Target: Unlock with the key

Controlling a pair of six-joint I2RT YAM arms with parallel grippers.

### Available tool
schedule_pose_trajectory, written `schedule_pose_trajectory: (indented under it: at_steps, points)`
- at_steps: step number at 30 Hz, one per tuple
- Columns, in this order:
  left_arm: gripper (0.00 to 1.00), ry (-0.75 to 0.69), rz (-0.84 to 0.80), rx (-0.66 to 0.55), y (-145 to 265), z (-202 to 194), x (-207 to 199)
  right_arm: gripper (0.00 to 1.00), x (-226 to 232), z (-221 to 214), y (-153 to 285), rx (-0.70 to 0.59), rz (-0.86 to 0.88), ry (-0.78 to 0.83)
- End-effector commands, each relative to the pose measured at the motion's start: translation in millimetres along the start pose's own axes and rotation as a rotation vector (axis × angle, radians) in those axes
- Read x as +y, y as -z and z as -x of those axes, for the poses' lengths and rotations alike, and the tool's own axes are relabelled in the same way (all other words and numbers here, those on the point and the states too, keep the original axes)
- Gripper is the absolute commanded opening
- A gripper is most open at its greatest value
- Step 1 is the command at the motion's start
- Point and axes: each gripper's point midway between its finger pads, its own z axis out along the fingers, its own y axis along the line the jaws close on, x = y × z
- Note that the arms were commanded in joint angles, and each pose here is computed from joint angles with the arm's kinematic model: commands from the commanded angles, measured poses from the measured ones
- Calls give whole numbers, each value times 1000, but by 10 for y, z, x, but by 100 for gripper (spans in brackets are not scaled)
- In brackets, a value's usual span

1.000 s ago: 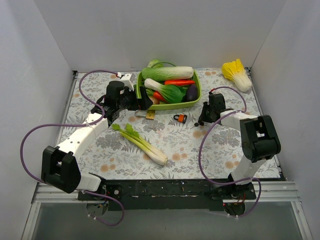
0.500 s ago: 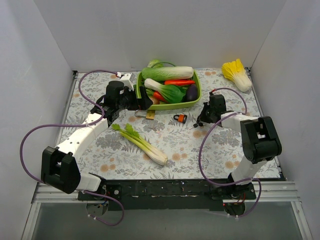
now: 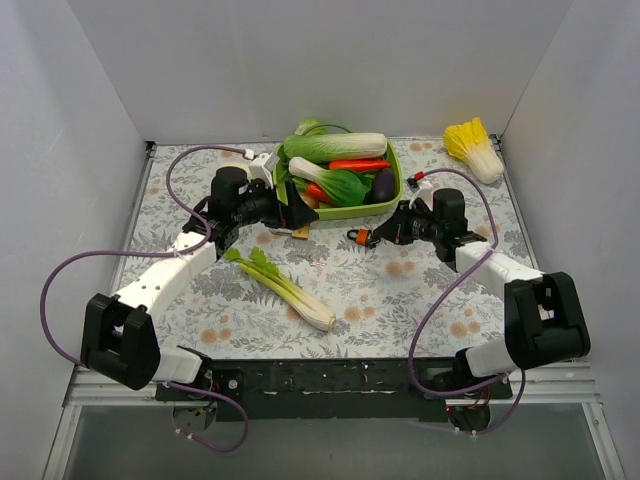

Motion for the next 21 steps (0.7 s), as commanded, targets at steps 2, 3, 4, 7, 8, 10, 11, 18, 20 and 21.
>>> schedule_pose_trajectory:
  at_steps: [2,3,4,7,8,10,11,18,20,21]
  points:
    - [98,-52,-407,69,189,-101,-717,1,725,-117,206,37,324,158]
    - [96,-58,-441,81,192,-126,-782,1,815,-143,242,47,360,169]
    - [96,-57,-463,98,192,-165,-812,1,885,-154,273,51,385,180]
    - [94,-71,-549,156,212,-311,-960,1,1156,-182,402,71,488,211]
    - [93,-78,-567,170,208,-354,-983,1,1251,-177,454,71,517,221]
    - [92,-84,-617,208,237,-454,-1083,1,1383,-195,530,84,573,233]
    - [91,-90,-632,214,245,-468,-1120,1,1462,-186,575,85,597,241]
    - [80,-83,-707,288,256,-650,-1254,1,1741,-166,771,96,715,257]
    - [73,-81,-709,298,238,-690,-1274,1,1801,-152,809,91,738,271]
    - [72,-78,-711,304,231,-707,-1277,1,1824,-147,825,91,743,272]
